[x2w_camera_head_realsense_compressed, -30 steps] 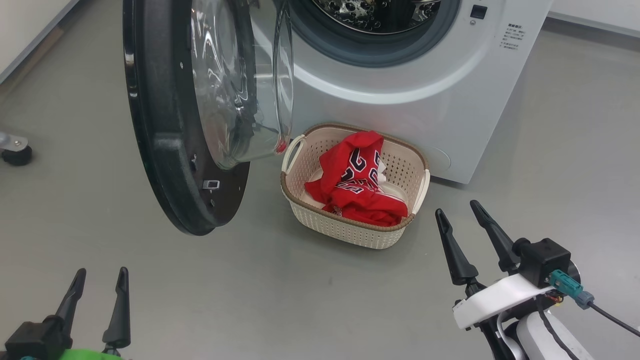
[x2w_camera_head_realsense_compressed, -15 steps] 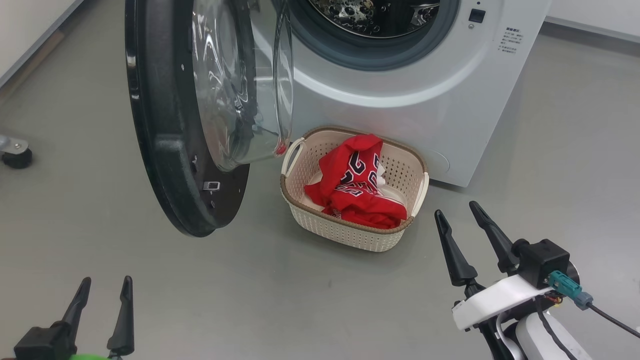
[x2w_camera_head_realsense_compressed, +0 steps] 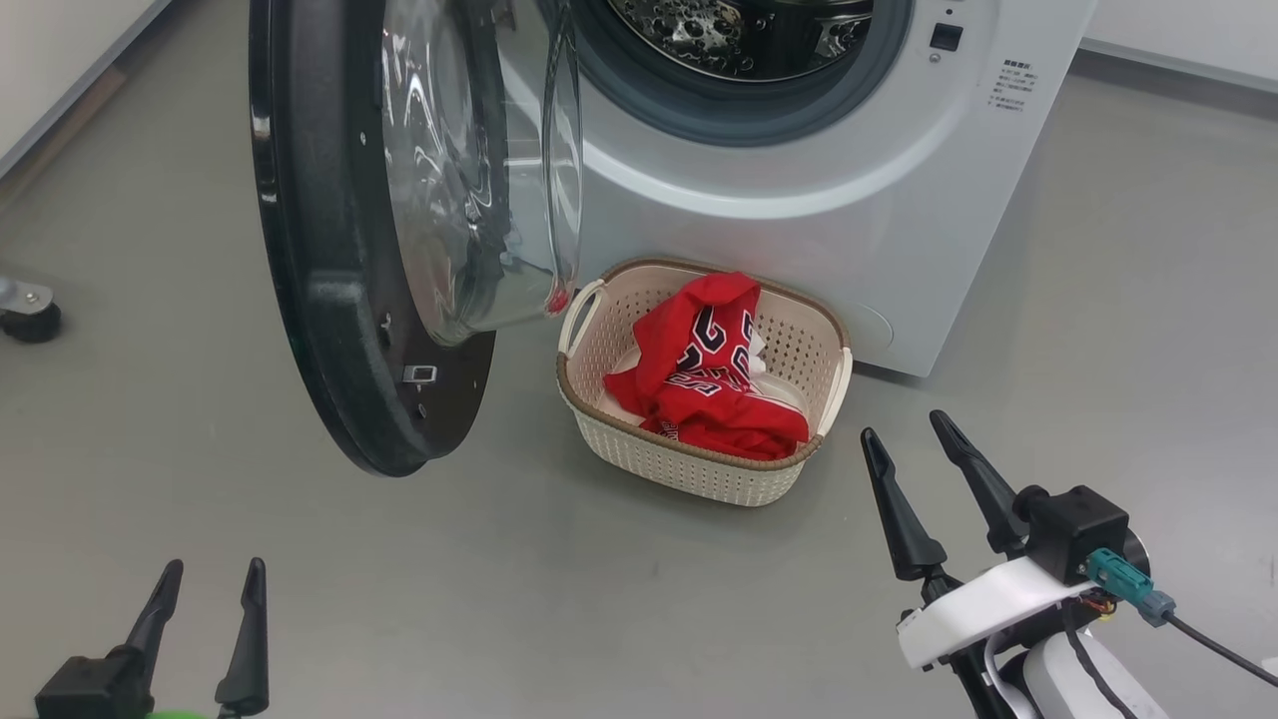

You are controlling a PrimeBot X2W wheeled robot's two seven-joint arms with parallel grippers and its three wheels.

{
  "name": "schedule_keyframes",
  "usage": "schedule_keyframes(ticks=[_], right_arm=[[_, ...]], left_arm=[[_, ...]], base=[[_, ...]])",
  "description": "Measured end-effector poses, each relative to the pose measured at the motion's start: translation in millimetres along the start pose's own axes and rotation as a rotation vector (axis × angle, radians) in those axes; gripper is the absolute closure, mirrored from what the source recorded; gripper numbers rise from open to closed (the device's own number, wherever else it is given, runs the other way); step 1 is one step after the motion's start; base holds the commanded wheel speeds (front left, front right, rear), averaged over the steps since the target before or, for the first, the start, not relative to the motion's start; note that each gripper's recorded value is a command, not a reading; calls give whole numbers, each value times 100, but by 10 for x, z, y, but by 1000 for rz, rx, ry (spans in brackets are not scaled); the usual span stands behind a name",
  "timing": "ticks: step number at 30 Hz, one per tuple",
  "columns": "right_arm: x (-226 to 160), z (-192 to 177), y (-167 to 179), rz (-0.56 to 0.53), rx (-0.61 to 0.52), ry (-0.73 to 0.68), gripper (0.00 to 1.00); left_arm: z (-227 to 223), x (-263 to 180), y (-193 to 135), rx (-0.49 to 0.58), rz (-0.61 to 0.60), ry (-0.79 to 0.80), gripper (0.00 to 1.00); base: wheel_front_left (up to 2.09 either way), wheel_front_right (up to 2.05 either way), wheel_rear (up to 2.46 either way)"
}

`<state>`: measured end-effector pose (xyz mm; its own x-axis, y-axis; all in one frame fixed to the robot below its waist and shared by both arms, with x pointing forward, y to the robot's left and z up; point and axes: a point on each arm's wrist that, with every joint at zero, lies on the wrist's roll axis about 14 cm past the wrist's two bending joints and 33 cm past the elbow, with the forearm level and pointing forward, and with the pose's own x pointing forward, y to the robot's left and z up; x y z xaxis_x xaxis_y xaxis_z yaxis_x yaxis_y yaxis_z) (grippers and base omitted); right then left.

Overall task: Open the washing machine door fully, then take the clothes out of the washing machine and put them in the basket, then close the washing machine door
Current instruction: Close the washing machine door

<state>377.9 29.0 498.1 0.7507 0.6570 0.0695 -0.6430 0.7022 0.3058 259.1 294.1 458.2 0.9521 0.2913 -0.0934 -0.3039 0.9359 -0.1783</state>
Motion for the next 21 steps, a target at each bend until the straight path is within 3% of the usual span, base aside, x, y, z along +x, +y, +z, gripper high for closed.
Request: schedule_keyframes(ticks=[21], right_arm=[[-21, -63, -57, -18, 14, 14, 0]], left_arm=[[0, 75, -21, 6, 1, 2, 0]], base=[[0, 0, 0]])
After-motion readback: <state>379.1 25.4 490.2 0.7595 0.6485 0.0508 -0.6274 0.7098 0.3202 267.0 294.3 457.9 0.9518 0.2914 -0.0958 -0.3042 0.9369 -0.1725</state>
